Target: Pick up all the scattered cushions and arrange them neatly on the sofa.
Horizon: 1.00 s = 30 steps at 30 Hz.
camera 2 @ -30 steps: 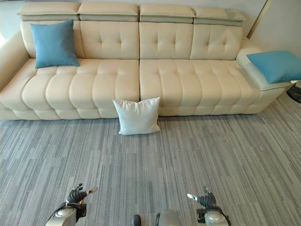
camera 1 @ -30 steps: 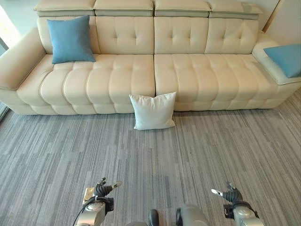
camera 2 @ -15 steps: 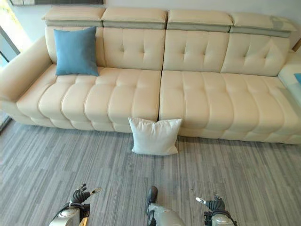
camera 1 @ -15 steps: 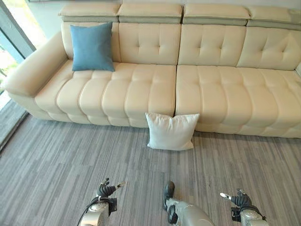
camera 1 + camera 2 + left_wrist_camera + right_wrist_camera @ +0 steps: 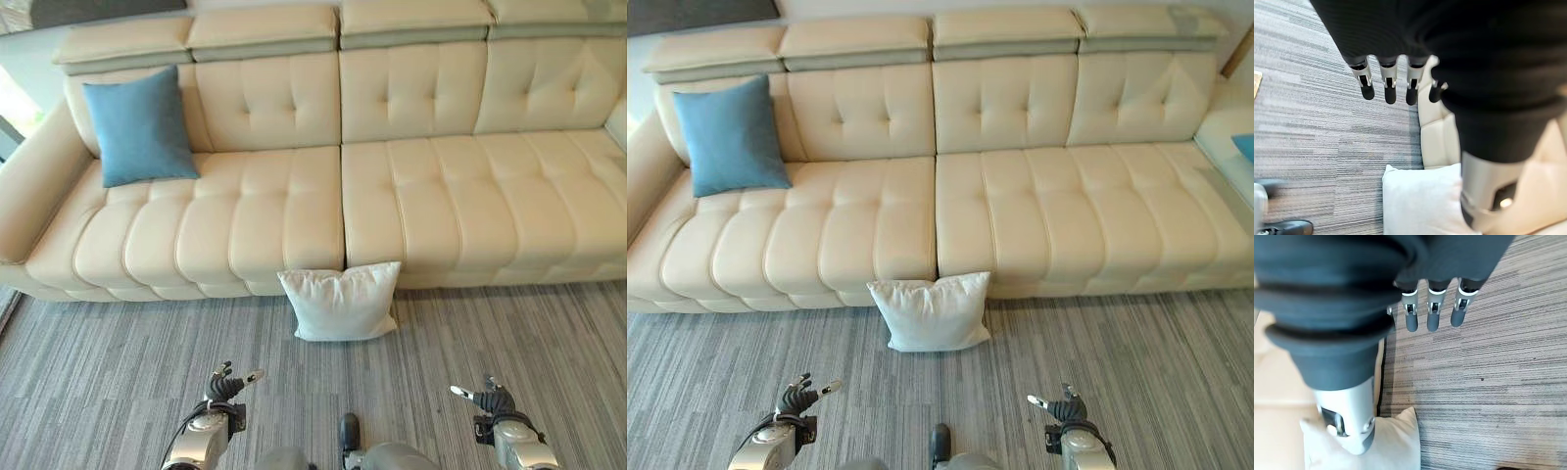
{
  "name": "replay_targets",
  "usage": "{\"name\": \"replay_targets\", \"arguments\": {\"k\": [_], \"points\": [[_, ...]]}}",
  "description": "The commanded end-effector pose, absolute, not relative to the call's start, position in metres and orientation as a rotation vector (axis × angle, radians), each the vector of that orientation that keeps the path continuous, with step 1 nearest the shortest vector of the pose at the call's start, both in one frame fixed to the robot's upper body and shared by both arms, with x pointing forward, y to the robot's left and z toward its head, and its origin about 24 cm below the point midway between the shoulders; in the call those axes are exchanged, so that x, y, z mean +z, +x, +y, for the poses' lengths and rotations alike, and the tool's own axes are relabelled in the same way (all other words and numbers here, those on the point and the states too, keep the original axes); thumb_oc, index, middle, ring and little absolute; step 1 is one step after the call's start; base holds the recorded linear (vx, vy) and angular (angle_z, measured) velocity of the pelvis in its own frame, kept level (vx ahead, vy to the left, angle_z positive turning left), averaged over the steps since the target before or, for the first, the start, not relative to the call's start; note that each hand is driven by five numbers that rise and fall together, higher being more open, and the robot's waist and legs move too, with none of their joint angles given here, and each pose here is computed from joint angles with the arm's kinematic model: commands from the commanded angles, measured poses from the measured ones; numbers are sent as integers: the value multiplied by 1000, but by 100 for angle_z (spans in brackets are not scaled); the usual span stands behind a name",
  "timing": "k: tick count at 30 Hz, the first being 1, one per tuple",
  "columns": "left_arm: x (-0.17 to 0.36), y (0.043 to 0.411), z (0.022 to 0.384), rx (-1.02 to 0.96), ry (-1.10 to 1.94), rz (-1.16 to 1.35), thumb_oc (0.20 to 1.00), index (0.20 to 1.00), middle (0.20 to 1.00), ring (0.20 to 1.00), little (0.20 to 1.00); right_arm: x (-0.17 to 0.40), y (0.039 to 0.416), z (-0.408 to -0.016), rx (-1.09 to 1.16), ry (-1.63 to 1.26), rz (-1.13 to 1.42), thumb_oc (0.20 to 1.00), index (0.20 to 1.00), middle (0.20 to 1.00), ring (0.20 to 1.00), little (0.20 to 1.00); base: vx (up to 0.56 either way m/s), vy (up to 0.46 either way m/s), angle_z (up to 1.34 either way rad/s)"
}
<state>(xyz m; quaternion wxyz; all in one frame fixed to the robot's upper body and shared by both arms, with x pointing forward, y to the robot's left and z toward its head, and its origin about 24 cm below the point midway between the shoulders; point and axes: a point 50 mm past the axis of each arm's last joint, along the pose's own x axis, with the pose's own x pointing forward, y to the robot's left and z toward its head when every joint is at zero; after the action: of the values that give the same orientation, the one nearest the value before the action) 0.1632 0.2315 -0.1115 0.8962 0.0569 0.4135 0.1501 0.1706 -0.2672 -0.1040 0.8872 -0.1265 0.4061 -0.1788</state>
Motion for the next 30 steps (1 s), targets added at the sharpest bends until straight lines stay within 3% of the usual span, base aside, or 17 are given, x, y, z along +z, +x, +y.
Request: {"name": "replay_targets", "arguments": {"k": [1,10,16,24,30], "points": [[-110,158,236,288,199,849,1000,1000,1000,1000,1000,-98,165,-284,-391,-336,833,1000,1000,1000,1000,1000,316,42,-21],[-120,140,239,328,181,914,1000,1000,1000,1000,1000,-107,158,-274,-350,-318,873,1000,1000,1000,1000,1000,312,117,-38],[-113,152,245,337,193,874,1000,1000,1000,1000,1000,-104,171,-262,-296,-337,841,1000,1000,1000,1000,1000,127,91,-31],[-112,153,256,372,196,881,1000,1000,1000,1000,1000,-108,168,-258,-313,-310,859,1000,1000,1000,1000,1000,113,-79,7],[-127,131,257,468,127,977,1000,1000,1000,1000,1000,-109,169,-256,-312,-305,863,1000,1000,1000,1000,1000,181,-182,11]]}}
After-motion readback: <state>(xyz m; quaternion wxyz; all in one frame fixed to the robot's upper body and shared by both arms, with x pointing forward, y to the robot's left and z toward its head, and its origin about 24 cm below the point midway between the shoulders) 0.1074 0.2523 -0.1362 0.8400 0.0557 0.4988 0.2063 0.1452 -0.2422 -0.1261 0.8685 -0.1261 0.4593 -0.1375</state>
